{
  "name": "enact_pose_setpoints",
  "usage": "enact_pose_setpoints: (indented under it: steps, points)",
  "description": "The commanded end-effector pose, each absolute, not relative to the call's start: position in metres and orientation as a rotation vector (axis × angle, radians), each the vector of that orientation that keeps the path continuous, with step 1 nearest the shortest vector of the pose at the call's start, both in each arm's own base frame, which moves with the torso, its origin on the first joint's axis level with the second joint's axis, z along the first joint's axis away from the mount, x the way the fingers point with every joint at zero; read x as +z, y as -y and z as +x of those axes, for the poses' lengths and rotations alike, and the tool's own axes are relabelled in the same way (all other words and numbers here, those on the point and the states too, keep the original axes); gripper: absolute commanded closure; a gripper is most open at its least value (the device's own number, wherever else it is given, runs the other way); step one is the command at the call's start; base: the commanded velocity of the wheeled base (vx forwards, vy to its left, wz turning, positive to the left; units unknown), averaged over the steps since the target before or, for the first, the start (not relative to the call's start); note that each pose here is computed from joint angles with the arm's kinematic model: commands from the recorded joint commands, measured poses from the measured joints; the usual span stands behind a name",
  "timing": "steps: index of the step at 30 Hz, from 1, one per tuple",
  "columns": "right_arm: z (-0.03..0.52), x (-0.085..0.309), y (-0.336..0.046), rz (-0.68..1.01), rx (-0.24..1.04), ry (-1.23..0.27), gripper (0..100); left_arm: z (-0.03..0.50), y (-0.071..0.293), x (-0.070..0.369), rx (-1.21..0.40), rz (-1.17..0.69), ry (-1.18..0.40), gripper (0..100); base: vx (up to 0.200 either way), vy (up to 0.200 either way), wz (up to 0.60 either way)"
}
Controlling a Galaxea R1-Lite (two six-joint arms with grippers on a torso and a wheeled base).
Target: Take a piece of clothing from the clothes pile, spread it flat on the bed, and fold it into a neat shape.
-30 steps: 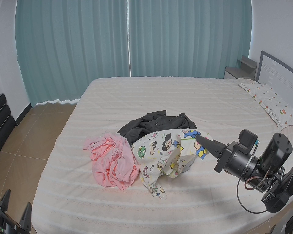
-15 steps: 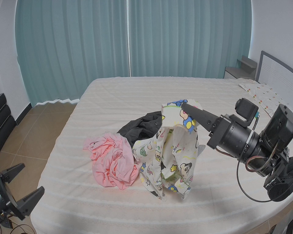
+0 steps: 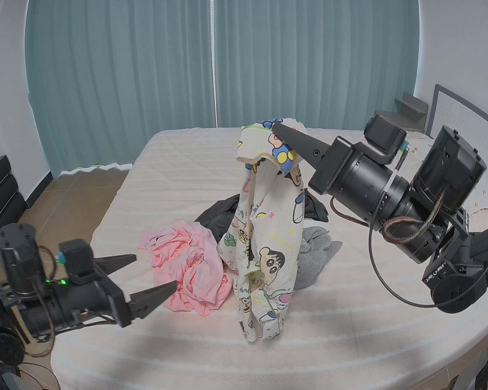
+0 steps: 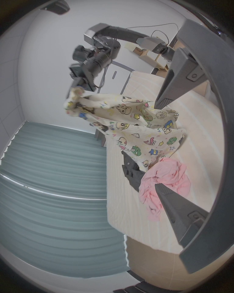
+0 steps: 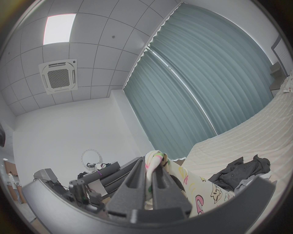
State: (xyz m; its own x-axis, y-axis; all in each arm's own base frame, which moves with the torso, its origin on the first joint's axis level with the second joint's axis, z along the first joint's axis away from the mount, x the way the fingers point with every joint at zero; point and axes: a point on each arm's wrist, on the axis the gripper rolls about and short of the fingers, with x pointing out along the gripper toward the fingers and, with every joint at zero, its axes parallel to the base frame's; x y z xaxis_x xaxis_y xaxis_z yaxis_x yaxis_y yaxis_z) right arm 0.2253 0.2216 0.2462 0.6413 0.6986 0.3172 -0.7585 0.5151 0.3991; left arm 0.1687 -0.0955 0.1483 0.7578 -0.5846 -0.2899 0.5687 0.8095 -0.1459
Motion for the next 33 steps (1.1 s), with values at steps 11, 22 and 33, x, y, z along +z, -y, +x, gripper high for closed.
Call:
enact_pose_setpoints:
  steps: [11, 22, 33]
  points:
    - [0.239, 0.249, -0.213, 0.581, 0.816, 0.107, 100, 0.199, 0.193, 0.009, -0.641, 0.031, -0.539, 0, 0.0, 0.0, 0.0]
    - [0.241, 0.25, -0.212, 0.581, 0.812, 0.112, 100, 0.219, 0.218, -0.017, -0.569, -0.002, -0.479, 0, 0.0, 0.0, 0.0]
    - [0.24, 0.252, -0.212, 0.583, 0.815, 0.117, 100, 0.25, 0.241, -0.035, -0.44, -0.022, -0.385, 0, 0.0, 0.0, 0.0]
